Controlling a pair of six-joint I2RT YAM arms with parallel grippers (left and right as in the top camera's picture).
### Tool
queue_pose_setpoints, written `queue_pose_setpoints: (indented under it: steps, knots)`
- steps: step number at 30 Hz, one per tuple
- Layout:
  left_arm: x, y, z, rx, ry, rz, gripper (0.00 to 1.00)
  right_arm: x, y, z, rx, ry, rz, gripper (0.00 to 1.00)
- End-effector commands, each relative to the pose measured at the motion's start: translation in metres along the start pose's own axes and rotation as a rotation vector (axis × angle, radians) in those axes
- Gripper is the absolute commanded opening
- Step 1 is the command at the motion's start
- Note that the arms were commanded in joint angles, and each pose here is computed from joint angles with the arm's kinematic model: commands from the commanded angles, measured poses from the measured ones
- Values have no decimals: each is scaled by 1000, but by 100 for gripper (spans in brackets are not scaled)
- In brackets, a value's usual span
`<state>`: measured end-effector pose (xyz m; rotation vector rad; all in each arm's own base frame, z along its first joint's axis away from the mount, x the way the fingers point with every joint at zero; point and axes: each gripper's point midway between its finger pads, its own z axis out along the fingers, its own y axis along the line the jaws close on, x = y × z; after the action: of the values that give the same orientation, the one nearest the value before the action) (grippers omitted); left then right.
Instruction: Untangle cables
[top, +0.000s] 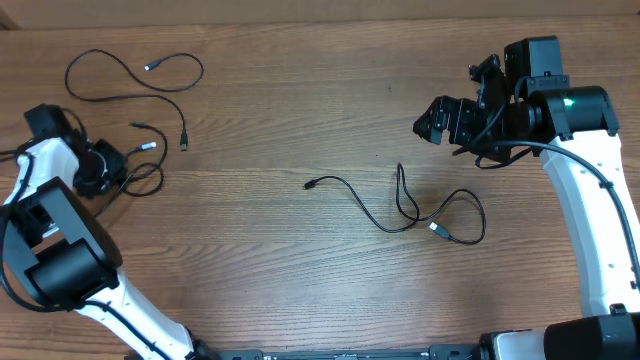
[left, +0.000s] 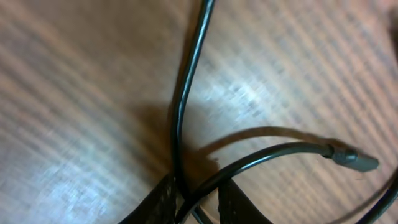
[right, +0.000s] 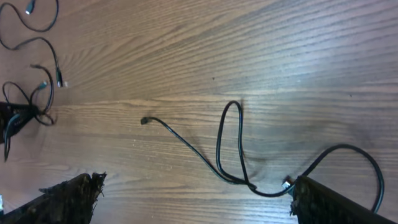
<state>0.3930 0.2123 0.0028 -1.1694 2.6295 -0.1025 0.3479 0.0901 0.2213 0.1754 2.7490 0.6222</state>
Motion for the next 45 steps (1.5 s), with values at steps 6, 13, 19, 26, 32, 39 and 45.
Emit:
queue_pose_setpoints:
  steps: [6,13,19,26,32,39,45]
  knots:
    - [7,13,28,-89,21,14,25,4,1,3,-4,20,9,99]
    - [-27,3,-11,-62,1,-1,43,5,1,3,-3,24,10,99]
    - [-51,-54,-78,169,8,113,43,5,1,3,-3,24,10,99]
    - [-72,-110,-215,414,-114,198,45,4,1,3,-5,19,8,99]
    - [-43,-130,-287,460,-136,264,87,0,2,3,-11,4,6,99]
    - [35,-187,-301,640,35,551,93,-1,12,2,-64,5,3,100]
    - [88,-240,-310,745,108,717,99,2,11,2,-60,16,8,100]
